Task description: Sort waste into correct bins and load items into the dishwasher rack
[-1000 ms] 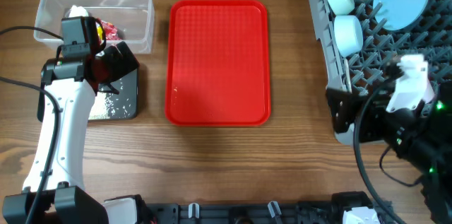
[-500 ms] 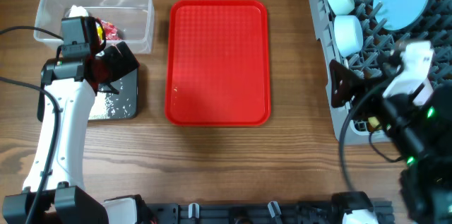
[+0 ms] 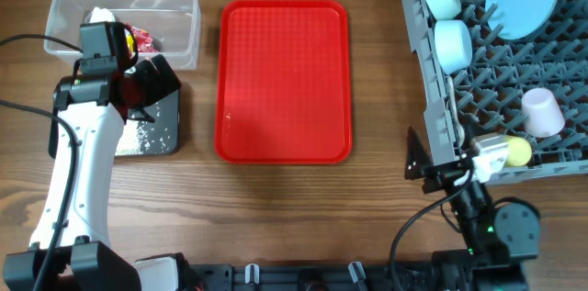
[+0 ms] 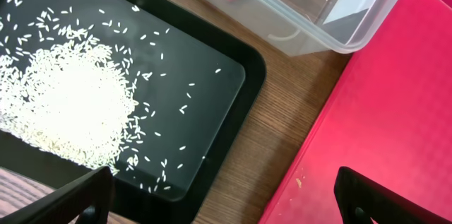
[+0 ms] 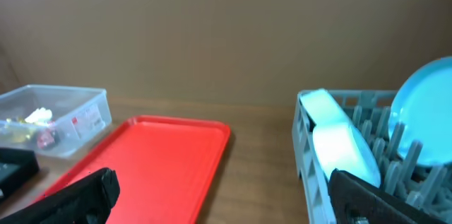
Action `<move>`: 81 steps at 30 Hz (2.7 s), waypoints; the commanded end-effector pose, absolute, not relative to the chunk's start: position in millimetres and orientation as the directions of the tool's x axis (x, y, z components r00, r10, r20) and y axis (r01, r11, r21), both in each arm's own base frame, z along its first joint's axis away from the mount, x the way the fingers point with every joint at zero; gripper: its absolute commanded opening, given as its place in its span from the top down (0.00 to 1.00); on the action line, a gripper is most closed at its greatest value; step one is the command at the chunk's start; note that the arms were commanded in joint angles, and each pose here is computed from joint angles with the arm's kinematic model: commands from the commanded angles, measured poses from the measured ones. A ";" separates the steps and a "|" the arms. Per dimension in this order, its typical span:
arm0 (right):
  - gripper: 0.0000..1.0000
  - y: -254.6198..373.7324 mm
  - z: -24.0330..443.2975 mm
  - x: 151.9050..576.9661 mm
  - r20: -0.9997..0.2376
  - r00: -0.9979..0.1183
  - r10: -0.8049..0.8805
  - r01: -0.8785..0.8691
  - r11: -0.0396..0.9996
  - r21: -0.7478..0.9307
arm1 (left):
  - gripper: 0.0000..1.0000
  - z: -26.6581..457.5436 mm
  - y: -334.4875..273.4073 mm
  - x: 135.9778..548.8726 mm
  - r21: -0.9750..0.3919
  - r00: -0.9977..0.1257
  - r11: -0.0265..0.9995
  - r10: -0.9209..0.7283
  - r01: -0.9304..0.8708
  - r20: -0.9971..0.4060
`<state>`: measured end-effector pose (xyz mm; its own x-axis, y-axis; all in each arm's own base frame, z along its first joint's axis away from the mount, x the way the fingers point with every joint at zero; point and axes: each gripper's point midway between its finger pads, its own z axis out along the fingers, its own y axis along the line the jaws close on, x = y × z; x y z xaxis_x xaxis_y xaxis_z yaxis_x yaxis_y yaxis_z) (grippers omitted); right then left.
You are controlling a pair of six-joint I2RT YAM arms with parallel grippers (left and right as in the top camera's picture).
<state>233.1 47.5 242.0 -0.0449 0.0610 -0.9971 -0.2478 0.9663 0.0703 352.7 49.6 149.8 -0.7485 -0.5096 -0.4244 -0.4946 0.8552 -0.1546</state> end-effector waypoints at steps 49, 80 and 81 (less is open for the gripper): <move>0.00 59.0 180.6 237.8 -0.999 0.006 0.054 -0.317 0.947 0.049 | 0.00 165.9 52.4 352.9 -0.169 -0.717 0.847 -0.519 -0.503 -0.465; 0.00 59.0 180.6 237.8 -0.999 0.006 0.054 -0.317 0.947 0.049 | 0.00 213.9 1.6 248.8 -0.551 -0.096 0.832 -0.554 -0.058 -0.827; 0.00 59.0 180.6 237.8 -0.999 0.006 0.053 -0.317 0.947 0.049 | 0.00 205.7 1.5 249.5 -0.564 -0.089 0.824 -0.566 -0.055 -0.819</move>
<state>239.1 57.6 177.5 -0.0123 0.0620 -0.9980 -0.3054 0.9502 0.0628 248.1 6.1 239.7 -0.0879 -0.4954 -0.8642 -0.0730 0.8684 -0.4904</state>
